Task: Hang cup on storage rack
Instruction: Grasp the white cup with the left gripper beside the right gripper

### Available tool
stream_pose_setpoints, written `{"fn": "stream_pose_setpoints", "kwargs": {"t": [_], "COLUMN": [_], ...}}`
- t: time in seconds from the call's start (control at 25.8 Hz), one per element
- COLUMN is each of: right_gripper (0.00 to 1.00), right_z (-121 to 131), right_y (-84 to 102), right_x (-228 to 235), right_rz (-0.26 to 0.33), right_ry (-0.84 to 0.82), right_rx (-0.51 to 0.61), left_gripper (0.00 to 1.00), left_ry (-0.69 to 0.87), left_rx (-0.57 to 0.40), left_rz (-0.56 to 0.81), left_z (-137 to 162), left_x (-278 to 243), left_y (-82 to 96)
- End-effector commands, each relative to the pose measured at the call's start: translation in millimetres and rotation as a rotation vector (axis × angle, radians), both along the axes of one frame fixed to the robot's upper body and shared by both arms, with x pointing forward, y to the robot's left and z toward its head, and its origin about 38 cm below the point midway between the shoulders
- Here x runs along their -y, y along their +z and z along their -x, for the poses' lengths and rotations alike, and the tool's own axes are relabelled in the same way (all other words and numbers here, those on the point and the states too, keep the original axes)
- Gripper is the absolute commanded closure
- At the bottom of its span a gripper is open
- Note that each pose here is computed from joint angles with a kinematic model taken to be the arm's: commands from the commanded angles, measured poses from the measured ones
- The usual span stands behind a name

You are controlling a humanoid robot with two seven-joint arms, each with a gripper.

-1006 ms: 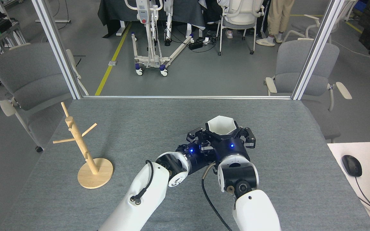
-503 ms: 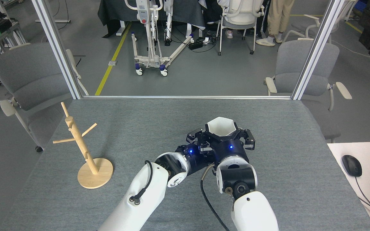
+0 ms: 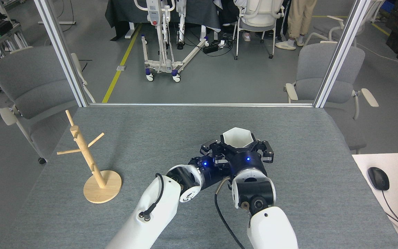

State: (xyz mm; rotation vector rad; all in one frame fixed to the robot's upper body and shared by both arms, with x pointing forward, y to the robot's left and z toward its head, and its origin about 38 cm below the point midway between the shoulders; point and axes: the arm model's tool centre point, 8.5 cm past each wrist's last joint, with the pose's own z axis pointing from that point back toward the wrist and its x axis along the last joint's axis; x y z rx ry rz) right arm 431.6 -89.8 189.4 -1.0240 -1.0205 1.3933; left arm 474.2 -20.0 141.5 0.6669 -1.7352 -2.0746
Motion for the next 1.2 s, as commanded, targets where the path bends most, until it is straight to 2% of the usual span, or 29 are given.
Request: {"fn": "stream_pose_setpoints", "kwargs": {"t": [0.0, 0.74, 0.77, 0.81, 0.89, 0.93, 0.97, 1.16], "right_gripper": [1.0, 1.0, 0.91, 0.64, 0.41, 0.07, 0.0, 0.0], "right_z": [2.5, 2.5, 2.4, 2.0, 1.9, 1.8, 1.8, 1.8], "right_y": [-0.8, 0.8, 1.2, 2.0, 2.2, 2.1, 2.2, 1.9], "right_x": [-10.1, -12.3, -12.3, -13.2, -13.0, -12.7, -13.0, -13.3], "right_rz": [0.015, 0.01, 0.007, 0.002, -0.003, -0.006, -0.006, -0.011], "right_ry": [0.04, 0.042, 0.041, 0.039, 0.036, 0.036, 0.039, 0.045], "right_rx": [0.001, 0.003, 0.004, 0.006, 0.005, 0.004, 0.005, 0.008], "left_gripper": [1.0, 1.0, 1.0, 1.0, 1.0, 1.0, 1.0, 1.0], "left_ry": [-0.03, -0.031, -0.03, -0.031, -0.031, -0.029, -0.031, -0.032], "left_rx": [0.01, 0.011, 0.01, 0.01, 0.01, 0.011, 0.012, 0.016], "left_rz": [0.019, 0.021, 0.02, 0.021, 0.02, 0.02, 0.02, 0.022], "left_z": [3.1, 3.9, 3.9, 4.3, 4.3, 4.1, 3.9, 4.1], "left_x": [2.4, 2.7, 2.5, 2.6, 2.6, 2.5, 2.6, 3.0], "left_y": [1.7, 1.8, 1.3, 1.1, 1.0, 1.0, 1.7, 3.2]}}
